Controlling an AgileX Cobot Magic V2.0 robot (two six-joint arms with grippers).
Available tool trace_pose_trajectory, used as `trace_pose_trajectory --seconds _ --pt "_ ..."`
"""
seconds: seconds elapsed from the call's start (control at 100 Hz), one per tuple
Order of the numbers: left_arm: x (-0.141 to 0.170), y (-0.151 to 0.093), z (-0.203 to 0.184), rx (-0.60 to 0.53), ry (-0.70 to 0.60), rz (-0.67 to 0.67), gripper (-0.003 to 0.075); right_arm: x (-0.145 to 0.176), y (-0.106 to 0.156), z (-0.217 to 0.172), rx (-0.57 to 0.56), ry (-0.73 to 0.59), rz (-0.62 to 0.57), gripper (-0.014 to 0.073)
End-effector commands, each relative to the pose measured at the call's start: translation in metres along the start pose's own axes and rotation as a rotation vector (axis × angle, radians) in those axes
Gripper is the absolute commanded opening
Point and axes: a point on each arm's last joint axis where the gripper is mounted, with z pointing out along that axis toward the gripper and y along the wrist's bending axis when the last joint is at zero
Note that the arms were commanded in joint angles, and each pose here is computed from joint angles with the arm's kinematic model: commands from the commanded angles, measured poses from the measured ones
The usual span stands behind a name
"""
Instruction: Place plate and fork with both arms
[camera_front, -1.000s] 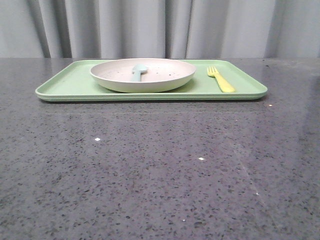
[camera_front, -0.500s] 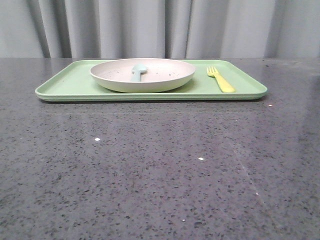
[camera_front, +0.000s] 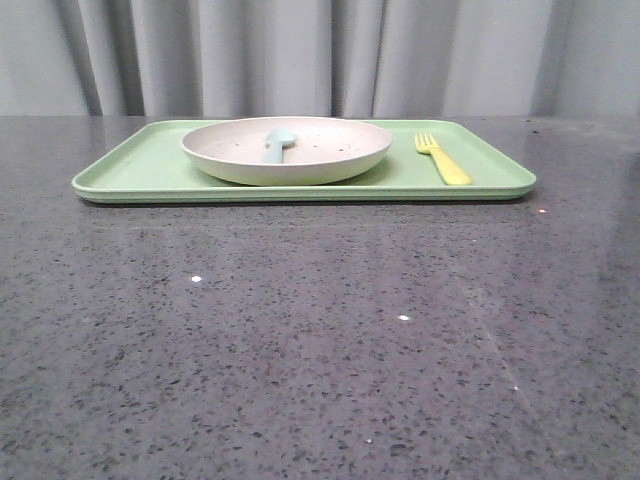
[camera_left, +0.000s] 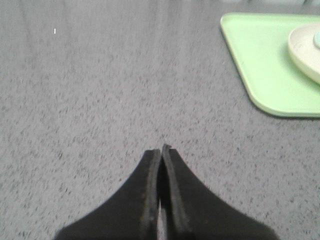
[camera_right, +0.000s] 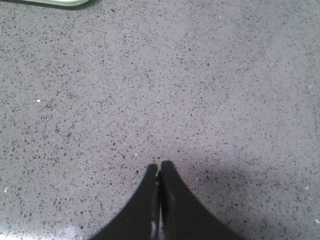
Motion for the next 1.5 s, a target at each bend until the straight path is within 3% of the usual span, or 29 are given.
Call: trace_pose_trajectory --seconds 0.0,0.29,0.59,0.82,1.49 --pt "-0.008 -0.001 -0.004 0.020 -0.202 0.006 -0.0020 -0.010 -0.002 -0.005 0.014 -0.077 -0.007 -0.0069" --pt "0.036 0.000 -0.010 0.057 -0.306 0.100 -0.0020 -0.010 -0.002 -0.005 0.014 -0.077 -0.007 -0.0069" --pt "0.061 0.004 -0.020 0.059 -0.409 0.131 -0.0020 -0.010 -0.002 -0.005 0.015 -0.076 -0.007 -0.0069" --pt "0.062 0.004 -0.028 0.058 -0.476 0.153 -0.0020 -0.010 -0.002 -0.005 0.015 -0.076 -0.007 -0.0069" --pt "0.063 0.004 -0.028 0.053 -0.471 0.170 -0.0020 -0.010 -0.002 -0.005 0.015 -0.075 -0.007 -0.0069"
